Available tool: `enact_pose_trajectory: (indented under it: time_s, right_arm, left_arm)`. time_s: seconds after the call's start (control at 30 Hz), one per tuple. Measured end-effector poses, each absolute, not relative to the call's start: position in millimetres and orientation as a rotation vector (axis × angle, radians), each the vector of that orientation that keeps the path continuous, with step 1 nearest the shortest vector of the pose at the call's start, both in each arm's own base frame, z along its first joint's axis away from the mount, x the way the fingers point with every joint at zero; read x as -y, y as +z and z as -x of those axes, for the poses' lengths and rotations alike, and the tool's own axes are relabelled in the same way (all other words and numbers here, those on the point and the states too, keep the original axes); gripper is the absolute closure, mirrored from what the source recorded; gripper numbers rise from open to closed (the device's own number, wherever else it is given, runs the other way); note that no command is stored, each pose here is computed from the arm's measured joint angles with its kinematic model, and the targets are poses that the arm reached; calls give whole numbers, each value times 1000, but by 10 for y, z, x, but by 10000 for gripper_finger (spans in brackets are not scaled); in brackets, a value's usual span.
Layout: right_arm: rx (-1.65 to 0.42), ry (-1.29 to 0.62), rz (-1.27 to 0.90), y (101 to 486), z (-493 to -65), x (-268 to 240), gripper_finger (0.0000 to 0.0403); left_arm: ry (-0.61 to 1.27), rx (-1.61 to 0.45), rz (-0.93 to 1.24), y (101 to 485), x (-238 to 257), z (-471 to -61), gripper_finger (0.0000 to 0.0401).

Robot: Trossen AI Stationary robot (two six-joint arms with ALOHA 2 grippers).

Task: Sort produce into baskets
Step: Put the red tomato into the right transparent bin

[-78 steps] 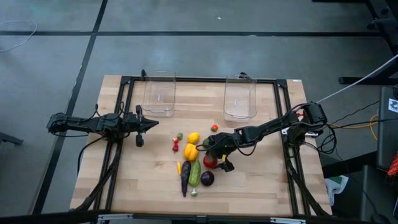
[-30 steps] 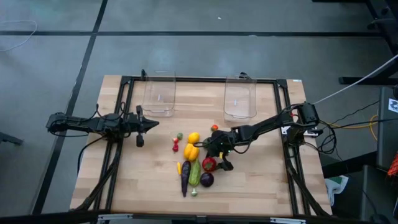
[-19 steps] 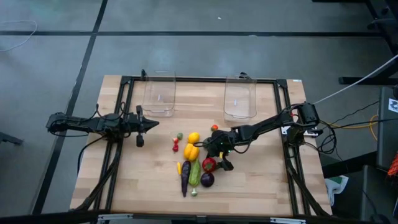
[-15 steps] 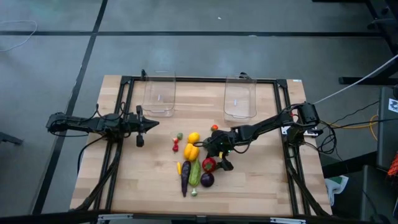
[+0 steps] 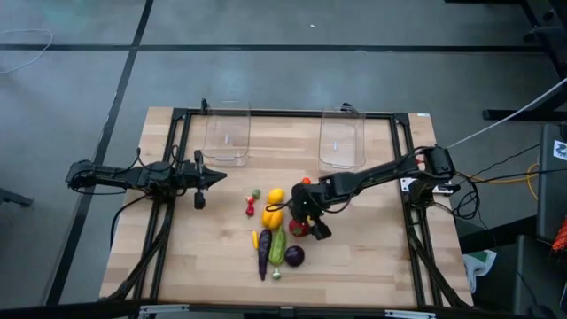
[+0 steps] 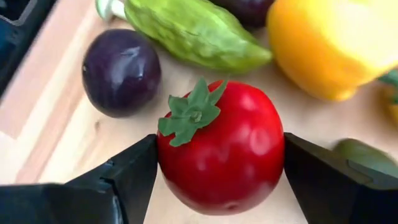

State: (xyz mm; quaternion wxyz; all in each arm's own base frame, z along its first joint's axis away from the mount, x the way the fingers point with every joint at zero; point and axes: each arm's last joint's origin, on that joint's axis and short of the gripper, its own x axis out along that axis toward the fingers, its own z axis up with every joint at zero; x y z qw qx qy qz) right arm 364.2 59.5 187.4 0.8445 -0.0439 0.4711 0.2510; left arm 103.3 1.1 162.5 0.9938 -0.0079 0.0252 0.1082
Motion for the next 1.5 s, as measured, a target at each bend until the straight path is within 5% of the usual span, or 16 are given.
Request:
enact_pose_trajectory:
  time_s: [0.27, 0.73, 1.2, 1.5]
  right_arm:
    - [-1072, 437, 268, 2125, -3680, -533, 91]
    - [-1153, 349, 248, 2740, -3690, -75, 91]
    - [-1038, 32, 182, 3640, -2929, 786, 91]
    - [-1036, -151, 35, 3252, -2560, 1506, 91]
  left_arm:
    - [217, -50, 16, 1625, -11, -1033, 400]
    - [217, -50, 16, 1625, -11, -1033, 400]
    - [216, -50, 11, 1625, -11, -1033, 400]
    - [216, -51, 11, 1625, -11, -1033, 400]
